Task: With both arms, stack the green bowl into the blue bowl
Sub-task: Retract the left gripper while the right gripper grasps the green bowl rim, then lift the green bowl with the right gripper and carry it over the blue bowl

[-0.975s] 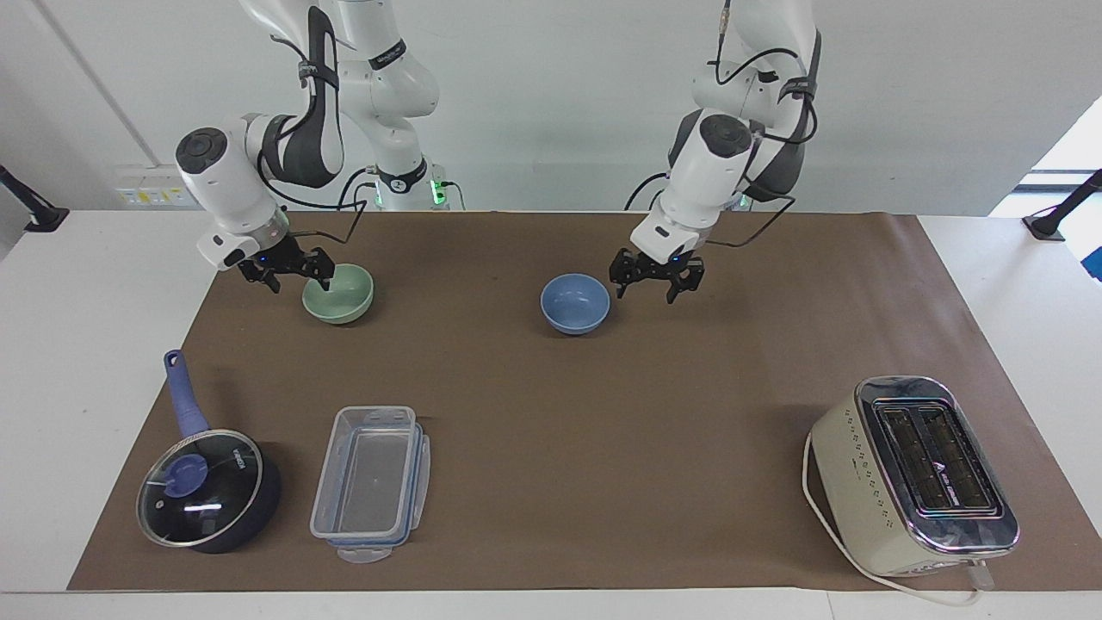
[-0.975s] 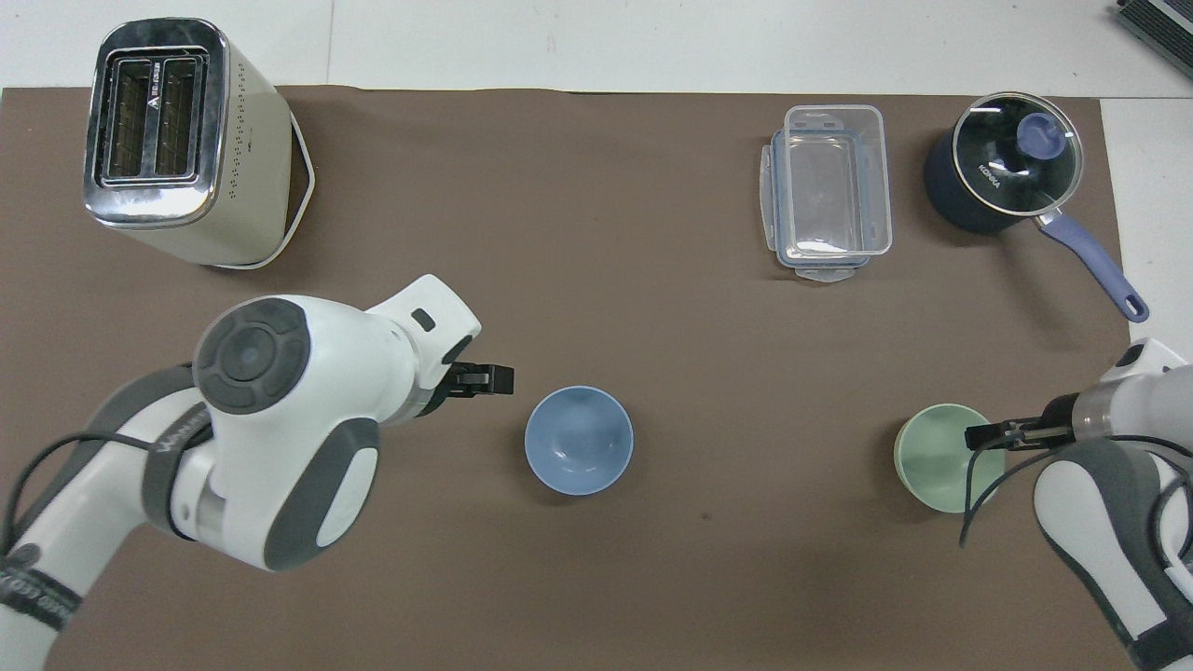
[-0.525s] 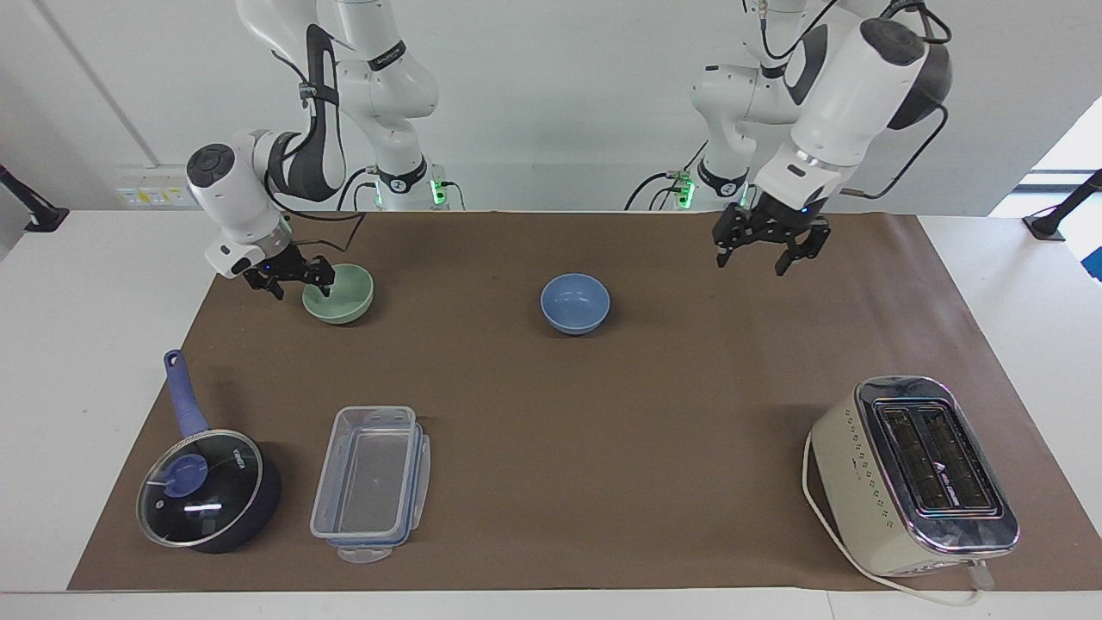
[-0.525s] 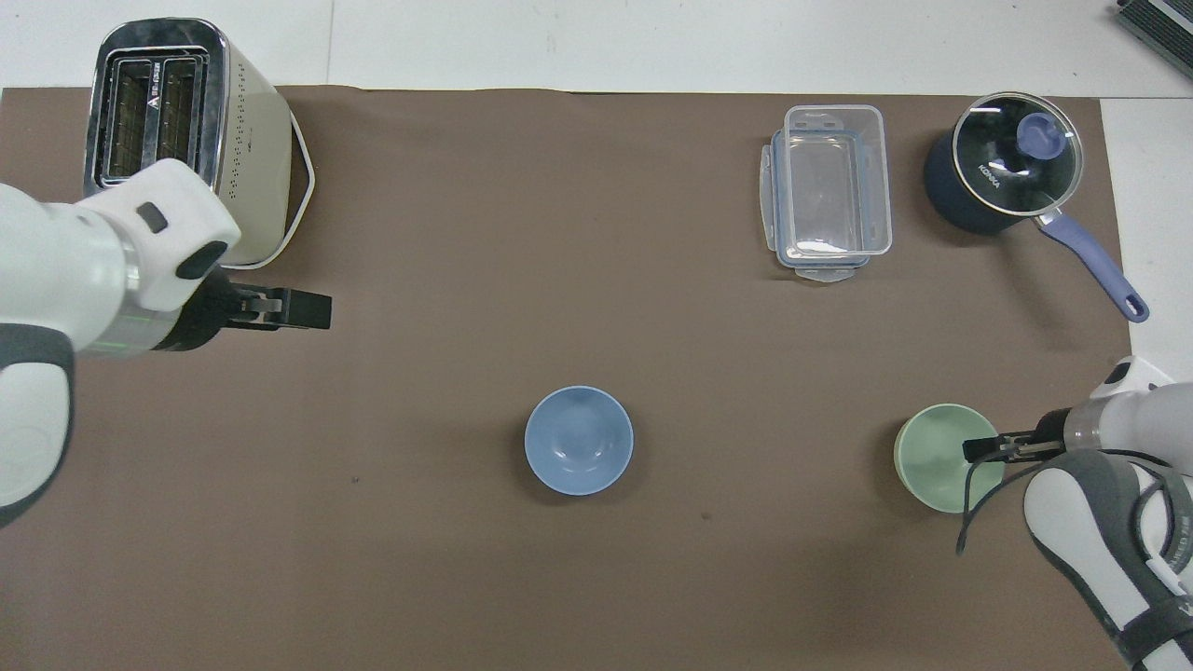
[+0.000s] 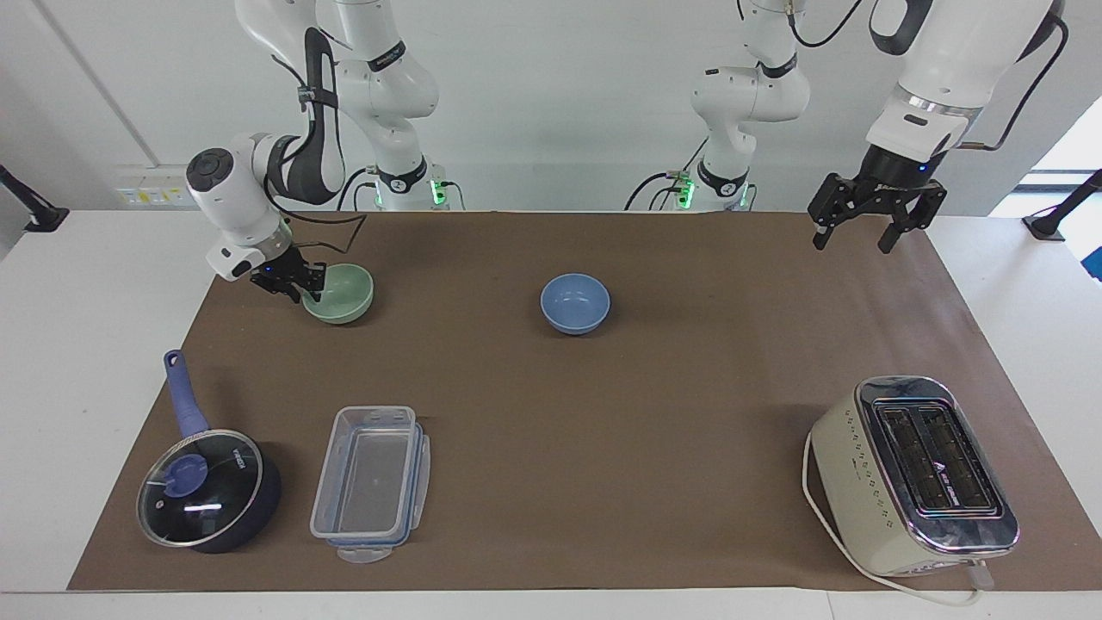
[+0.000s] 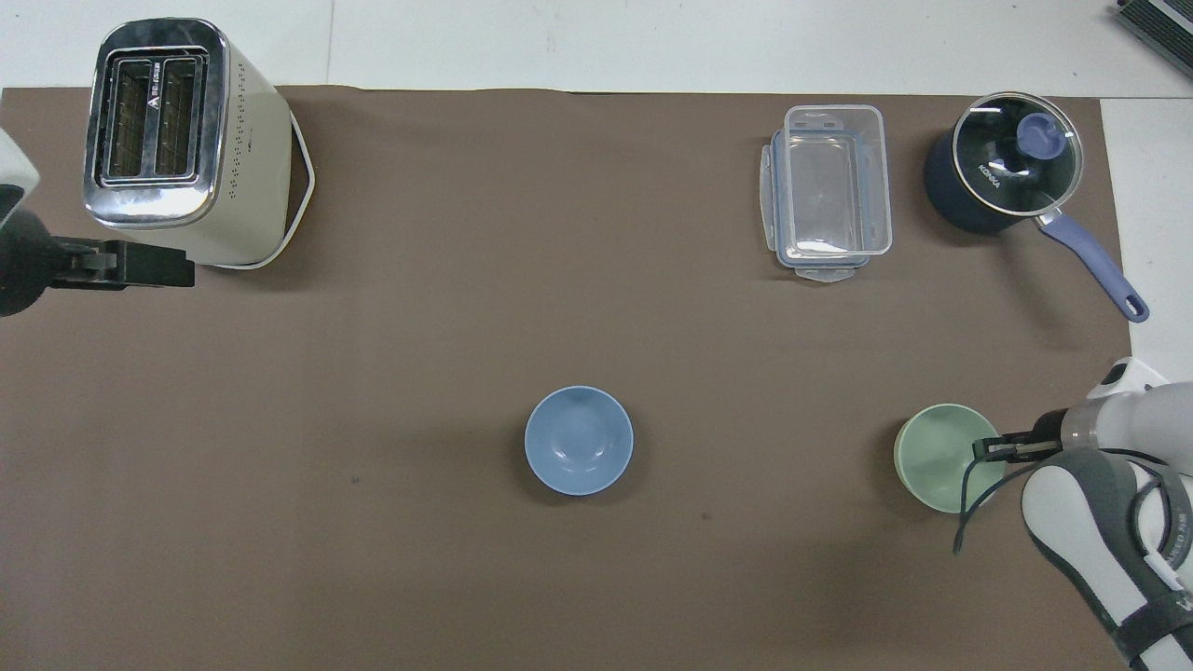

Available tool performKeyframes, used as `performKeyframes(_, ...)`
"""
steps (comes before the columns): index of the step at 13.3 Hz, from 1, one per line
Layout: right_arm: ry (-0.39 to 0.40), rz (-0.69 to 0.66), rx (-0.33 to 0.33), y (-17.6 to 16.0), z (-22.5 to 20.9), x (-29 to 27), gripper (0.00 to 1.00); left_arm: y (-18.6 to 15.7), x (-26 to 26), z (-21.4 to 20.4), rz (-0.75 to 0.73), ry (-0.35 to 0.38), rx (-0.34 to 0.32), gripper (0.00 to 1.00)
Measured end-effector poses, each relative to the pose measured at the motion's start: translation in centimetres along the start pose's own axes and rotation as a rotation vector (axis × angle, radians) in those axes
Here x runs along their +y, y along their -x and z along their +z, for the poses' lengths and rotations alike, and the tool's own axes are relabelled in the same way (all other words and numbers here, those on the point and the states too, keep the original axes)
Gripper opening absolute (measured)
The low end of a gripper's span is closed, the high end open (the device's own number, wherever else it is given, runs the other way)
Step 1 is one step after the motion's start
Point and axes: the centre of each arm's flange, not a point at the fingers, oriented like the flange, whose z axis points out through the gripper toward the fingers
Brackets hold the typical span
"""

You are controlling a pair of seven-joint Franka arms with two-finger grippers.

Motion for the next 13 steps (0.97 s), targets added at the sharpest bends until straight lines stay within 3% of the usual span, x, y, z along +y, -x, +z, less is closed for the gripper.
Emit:
performKeyframes(2, -0.001, 0.001, 0.000, -0.1, 0.0, 0.0, 0.08, 0.0, -1.8, -0.9, 0.007, -0.005, -0.015, 1.00)
performKeyframes(3, -0.002, -0.001, 0.004, -0.3, -0.5, -0.1, 0.04, 0.1, -2.4, -1.2, 0.009, -0.006, -0.020, 1.00)
performKeyframes(7, -0.042, 0.008, 0.022, -2.2, -5.6, -0.6, 0.04, 0.2, -2.5, -1.3, 0.025, -0.006, -0.033, 1.00)
performKeyframes(10, -0.076, -0.022, 0.037, -4.0, -11.1, -4.1, 0.04, 0.5, -2.4, -1.1, 0.028, -0.005, -0.058, 1.00)
performKeyframes(13, -0.071, -0.016, 0.053, -5.5, -13.9, -8.8, 0.04, 0.6, -2.4, -1.2, 0.028, -0.004, -0.076, 1.00)
